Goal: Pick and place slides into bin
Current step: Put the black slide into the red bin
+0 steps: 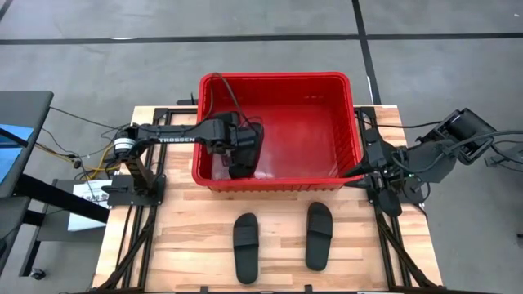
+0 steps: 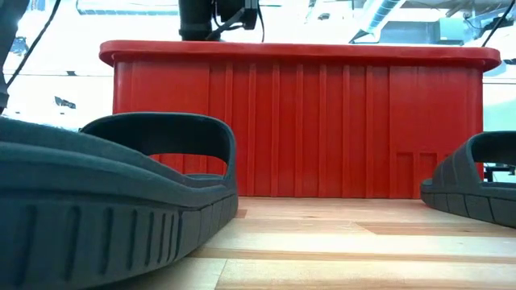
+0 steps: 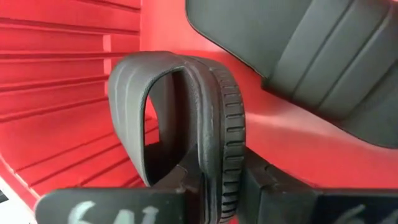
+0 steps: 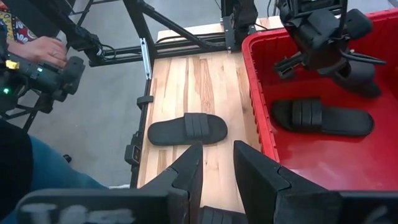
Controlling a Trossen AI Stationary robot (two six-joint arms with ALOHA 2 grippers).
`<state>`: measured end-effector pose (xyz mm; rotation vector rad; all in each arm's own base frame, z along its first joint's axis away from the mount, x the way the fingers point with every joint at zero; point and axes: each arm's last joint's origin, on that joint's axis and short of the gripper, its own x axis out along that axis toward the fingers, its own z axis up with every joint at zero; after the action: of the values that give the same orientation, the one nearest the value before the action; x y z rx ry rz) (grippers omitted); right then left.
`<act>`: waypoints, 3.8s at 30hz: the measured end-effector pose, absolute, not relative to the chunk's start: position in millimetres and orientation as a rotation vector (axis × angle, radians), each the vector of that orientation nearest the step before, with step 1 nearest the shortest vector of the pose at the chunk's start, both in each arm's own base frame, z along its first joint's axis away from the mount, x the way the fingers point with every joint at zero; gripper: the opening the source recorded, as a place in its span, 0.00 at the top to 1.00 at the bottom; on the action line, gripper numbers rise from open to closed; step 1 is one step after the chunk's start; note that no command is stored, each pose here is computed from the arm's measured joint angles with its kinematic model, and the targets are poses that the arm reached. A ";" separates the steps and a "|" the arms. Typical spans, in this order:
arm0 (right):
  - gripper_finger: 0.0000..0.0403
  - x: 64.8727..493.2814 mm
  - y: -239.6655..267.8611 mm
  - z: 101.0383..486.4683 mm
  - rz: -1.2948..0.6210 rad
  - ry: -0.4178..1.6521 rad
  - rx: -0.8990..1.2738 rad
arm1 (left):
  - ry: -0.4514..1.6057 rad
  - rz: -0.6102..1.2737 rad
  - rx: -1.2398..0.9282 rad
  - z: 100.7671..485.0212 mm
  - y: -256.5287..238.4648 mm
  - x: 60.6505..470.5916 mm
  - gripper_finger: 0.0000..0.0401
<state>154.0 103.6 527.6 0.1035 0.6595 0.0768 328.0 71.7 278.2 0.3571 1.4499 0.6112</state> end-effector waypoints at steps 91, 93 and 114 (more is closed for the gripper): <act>0.80 153.5 104.7 527.4 0.116 0.678 0.117 | 1.620 0.333 0.166 273.5 66.2 314.4 0.45; 0.80 153.4 104.6 527.4 0.116 0.678 0.117 | 1.621 0.322 0.162 273.6 65.9 314.4 0.45; 0.80 153.5 104.7 527.4 0.116 0.678 0.116 | 1.681 0.280 0.228 274.1 66.0 309.8 0.45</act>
<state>153.5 104.7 527.4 0.1164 0.6781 0.1159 309.8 66.0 274.1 0.2276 1.6811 0.2803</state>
